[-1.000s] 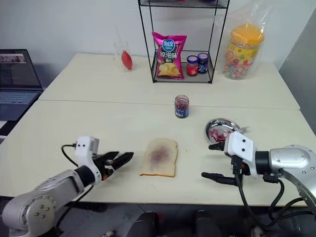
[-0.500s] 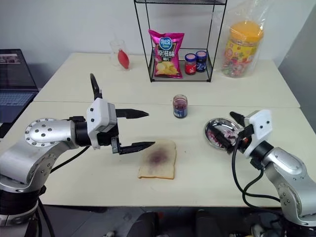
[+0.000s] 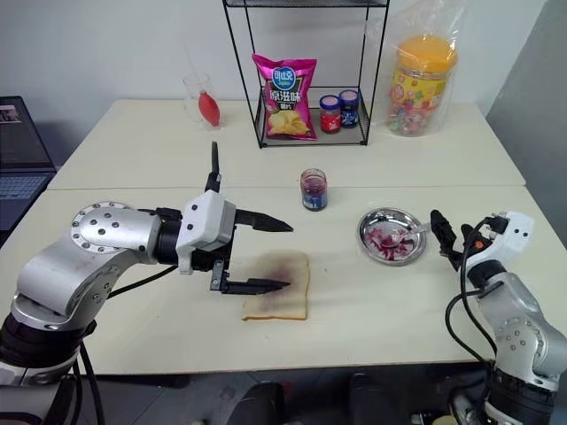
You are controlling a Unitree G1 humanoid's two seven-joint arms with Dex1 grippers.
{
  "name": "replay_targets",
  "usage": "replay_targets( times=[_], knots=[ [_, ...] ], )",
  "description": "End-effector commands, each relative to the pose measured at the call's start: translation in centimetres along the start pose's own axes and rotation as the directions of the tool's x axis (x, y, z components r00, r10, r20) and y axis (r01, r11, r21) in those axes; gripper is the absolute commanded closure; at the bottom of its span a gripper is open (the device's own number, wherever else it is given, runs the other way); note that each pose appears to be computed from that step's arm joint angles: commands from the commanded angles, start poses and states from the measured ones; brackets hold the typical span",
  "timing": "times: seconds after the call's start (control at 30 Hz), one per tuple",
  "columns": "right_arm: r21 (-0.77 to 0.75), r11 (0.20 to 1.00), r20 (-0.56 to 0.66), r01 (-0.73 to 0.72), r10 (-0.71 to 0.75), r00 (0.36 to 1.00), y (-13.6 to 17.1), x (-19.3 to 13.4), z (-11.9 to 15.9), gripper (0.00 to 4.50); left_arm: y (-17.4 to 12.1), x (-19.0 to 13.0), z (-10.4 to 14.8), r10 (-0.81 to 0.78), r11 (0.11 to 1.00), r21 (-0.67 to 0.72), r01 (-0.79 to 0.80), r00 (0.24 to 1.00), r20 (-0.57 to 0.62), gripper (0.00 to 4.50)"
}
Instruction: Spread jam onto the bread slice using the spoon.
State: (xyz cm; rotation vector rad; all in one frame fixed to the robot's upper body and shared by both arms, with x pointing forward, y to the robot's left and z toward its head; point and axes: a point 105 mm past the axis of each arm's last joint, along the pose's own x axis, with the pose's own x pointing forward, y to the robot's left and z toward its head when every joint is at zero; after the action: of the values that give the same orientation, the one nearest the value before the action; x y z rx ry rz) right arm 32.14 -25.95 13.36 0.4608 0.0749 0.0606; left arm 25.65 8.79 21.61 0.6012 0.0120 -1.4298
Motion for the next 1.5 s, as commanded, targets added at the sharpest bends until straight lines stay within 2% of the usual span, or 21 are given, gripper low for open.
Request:
replay_targets(
  times=[0.03,0.2,0.37,0.7,0.8,0.87,1.13,1.33,1.4,1.5],
  knots=[
    [0.050,0.998,-0.015,-0.042,0.043,0.999,-0.1,1.1,-0.1,0.00,-0.2,0.2,0.6,0.002,0.999,0.047,-0.002,1.000,-0.004,0.02],
    [0.090,0.994,-0.022,-0.054,0.056,0.998,-0.4,2.4,-0.2,0.00,-0.2,0.2,0.3,0.007,0.999,0.053,-0.006,1.000,-0.017,0.02],
    [0.169,0.978,-0.055,-0.122,0.133,0.990,0.2,4.3,-0.4,0.00,-0.2,0.2,0.0,0.012,0.998,0.060,-0.010,1.000,-0.029,0.02],
    [0.227,0.957,-0.079,-0.180,0.202,0.976,0.5,4.8,-0.4,0.00,0.0,0.3,-0.5,0.022,0.998,0.067,-0.019,0.999,-0.047,0.02],
    [0.238,0.954,-0.075,-0.181,0.204,0.976,0.5,4.8,-0.3,0.43,0.0,0.3,-0.6,0.023,0.998,0.068,-0.020,0.999,-0.046,0.00],
    [0.246,0.951,-0.077,-0.188,0.212,0.974,0.6,4.8,-0.3,0.96,0.0,0.4,-0.6,0.023,0.998,0.068,-0.020,0.999,-0.046,0.00],
    [0.252,0.950,-0.073,-0.186,0.210,0.975,0.3,4.8,-0.2,2.53,0.3,0.5,-0.7,0.032,0.997,0.075,-0.028,0.998,-0.052,0.00],
    [0.258,0.946,-0.063,-0.197,0.220,0.973,0.3,4.7,0.1,4.07,0.4,0.5,-0.9,0.038,0.996,0.078,-0.034,0.998,-0.056,0.00],
    [0.254,0.946,-0.065,-0.201,0.224,0.972,0.3,4.6,0.1,4.45,0.4,0.4,-0.9,0.040,0.996,0.079,-0.036,0.998,-0.057,0.00],
    [0.257,0.940,-0.053,-0.224,0.246,0.968,0.6,4.4,0.6,4.49,0.6,0.4,-0.9,0.053,0.996,0.076,-0.048,0.997,-0.055,0.00]
  ],
)
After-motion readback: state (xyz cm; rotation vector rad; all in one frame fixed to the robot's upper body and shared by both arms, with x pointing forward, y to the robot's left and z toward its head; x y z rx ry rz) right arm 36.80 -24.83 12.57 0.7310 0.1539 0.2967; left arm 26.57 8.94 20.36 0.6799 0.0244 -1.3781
